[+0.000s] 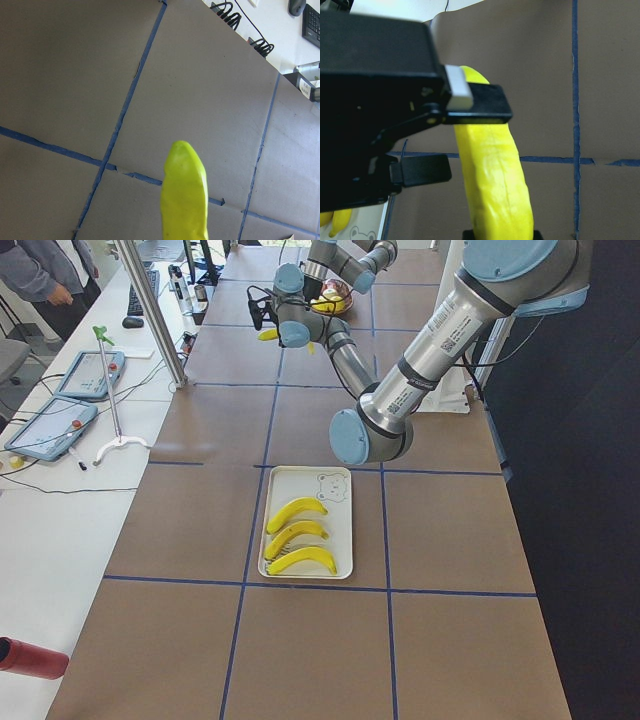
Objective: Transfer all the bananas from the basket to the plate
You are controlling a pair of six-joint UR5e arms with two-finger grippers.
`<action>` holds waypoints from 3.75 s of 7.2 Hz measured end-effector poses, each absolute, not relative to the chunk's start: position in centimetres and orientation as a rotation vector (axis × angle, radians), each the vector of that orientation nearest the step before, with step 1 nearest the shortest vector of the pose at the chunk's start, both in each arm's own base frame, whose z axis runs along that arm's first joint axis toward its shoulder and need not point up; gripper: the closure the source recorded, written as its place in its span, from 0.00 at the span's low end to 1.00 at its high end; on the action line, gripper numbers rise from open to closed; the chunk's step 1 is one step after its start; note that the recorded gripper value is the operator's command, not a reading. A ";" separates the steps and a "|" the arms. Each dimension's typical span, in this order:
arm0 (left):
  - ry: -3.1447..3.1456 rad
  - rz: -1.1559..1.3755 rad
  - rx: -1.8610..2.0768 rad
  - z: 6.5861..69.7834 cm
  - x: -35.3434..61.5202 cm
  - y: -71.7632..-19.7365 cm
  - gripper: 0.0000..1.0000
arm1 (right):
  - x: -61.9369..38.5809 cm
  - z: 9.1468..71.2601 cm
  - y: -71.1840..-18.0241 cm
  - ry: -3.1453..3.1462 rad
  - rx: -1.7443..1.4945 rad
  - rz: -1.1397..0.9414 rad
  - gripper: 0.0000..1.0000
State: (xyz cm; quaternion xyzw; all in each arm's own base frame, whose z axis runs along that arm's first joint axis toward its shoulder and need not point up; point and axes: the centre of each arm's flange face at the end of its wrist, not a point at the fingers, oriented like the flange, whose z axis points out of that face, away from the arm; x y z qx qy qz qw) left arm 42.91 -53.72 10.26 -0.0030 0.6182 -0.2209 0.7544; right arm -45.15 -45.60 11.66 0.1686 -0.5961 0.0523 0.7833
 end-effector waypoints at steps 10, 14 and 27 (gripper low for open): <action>1.344 -0.504 -0.016 10.2 43.9 -53.5 0.55 | -43.8 11.4 -43.4 -1.325 0.382 0.144 0.96; 1.354 -0.500 -0.013 10.1 43.8 -53.5 1.00 | -44.0 11.5 -43.3 -1.323 0.380 0.142 0.16; 0.954 -0.820 -0.185 42.0 29.6 -56.4 0.99 | -33.1 21.9 -52.0 -0.921 0.216 0.124 0.01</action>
